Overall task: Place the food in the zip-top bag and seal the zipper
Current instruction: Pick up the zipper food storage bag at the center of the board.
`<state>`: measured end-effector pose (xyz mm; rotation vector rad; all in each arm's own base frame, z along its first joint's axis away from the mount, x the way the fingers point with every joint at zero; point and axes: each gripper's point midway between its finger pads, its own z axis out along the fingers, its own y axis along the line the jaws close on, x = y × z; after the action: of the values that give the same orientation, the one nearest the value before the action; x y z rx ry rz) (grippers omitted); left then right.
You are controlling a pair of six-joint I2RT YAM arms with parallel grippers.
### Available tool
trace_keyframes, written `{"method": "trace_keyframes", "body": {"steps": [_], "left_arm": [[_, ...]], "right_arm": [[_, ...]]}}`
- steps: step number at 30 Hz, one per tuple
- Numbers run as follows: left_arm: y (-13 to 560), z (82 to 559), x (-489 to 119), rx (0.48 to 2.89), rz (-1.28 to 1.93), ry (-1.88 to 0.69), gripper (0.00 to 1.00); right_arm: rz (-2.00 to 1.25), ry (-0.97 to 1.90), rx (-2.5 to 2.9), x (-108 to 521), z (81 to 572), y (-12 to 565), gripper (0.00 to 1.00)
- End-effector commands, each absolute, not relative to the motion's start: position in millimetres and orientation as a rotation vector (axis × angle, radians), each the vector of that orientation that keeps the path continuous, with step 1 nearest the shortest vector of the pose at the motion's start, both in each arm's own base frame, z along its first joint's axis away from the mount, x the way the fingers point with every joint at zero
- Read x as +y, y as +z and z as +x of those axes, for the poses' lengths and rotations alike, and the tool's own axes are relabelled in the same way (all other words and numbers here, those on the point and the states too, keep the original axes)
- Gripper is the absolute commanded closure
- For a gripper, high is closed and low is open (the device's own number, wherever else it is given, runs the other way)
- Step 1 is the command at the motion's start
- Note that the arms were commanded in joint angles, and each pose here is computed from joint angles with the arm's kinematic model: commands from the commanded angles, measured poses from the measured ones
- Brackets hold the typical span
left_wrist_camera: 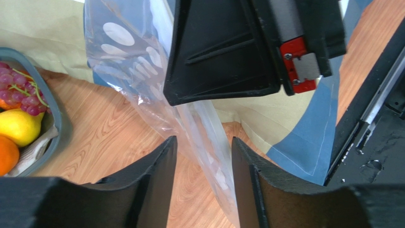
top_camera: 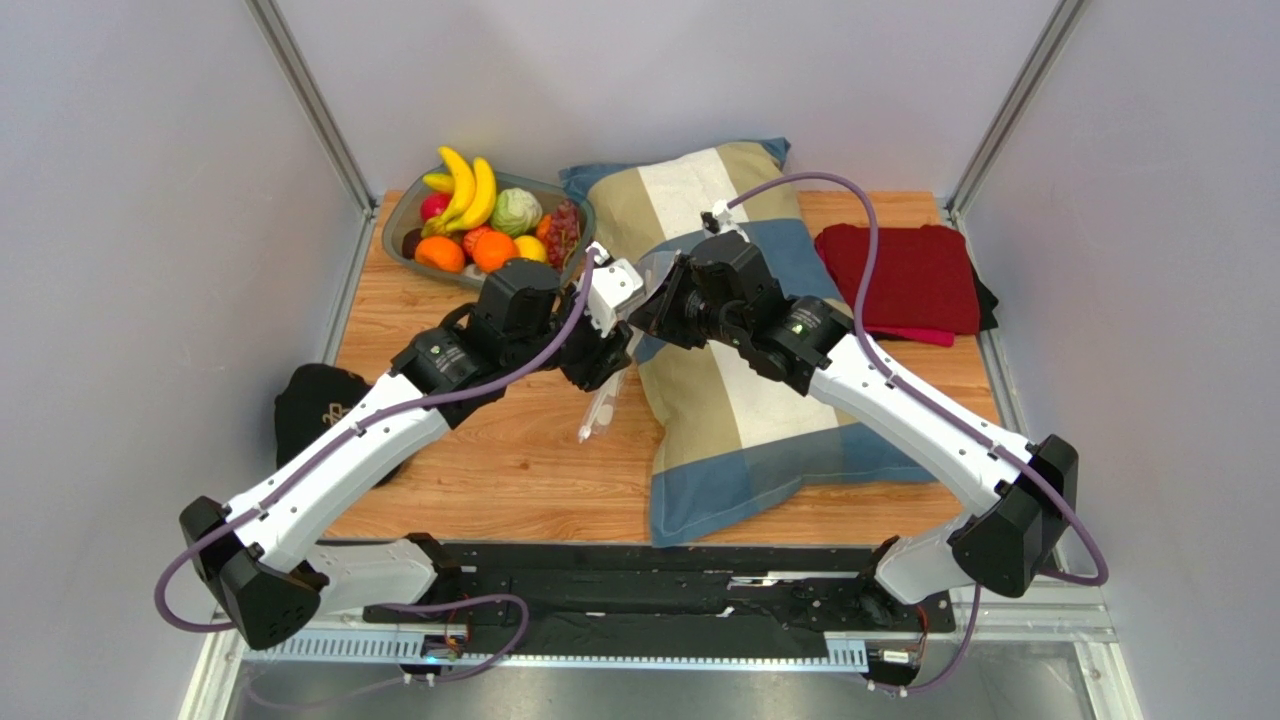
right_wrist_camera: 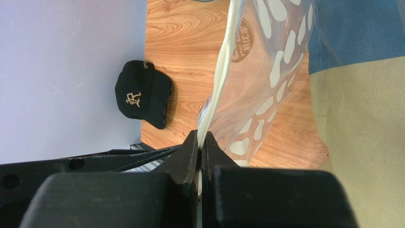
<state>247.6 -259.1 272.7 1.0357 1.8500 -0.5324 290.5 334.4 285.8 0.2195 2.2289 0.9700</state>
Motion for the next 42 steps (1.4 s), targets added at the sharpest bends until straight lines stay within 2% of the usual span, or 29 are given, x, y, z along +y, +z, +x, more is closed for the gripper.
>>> {"method": "trace_keyframes", "body": {"steps": [1, 12, 28, 42], "left_arm": [[279, 257, -256, 1.826, 1.019, -0.475, 0.47], [282, 245, -258, 1.828, 1.015, -0.56, 0.49], [297, 241, -265, 1.813, 0.993, -0.643, 0.45], [294, 242, -261, 1.826, 0.983, -0.623, 0.45]], "right_arm": [[0.227, 1.014, 2.165, 332, 288, 308, 1.0], [0.216, 1.011, 2.167, 330, 286, 304, 1.0], [0.22, 1.01, 2.161, 325, 287, 304, 1.0], [0.228, 1.005, 2.166, 322, 287, 301, 1.0]]}}
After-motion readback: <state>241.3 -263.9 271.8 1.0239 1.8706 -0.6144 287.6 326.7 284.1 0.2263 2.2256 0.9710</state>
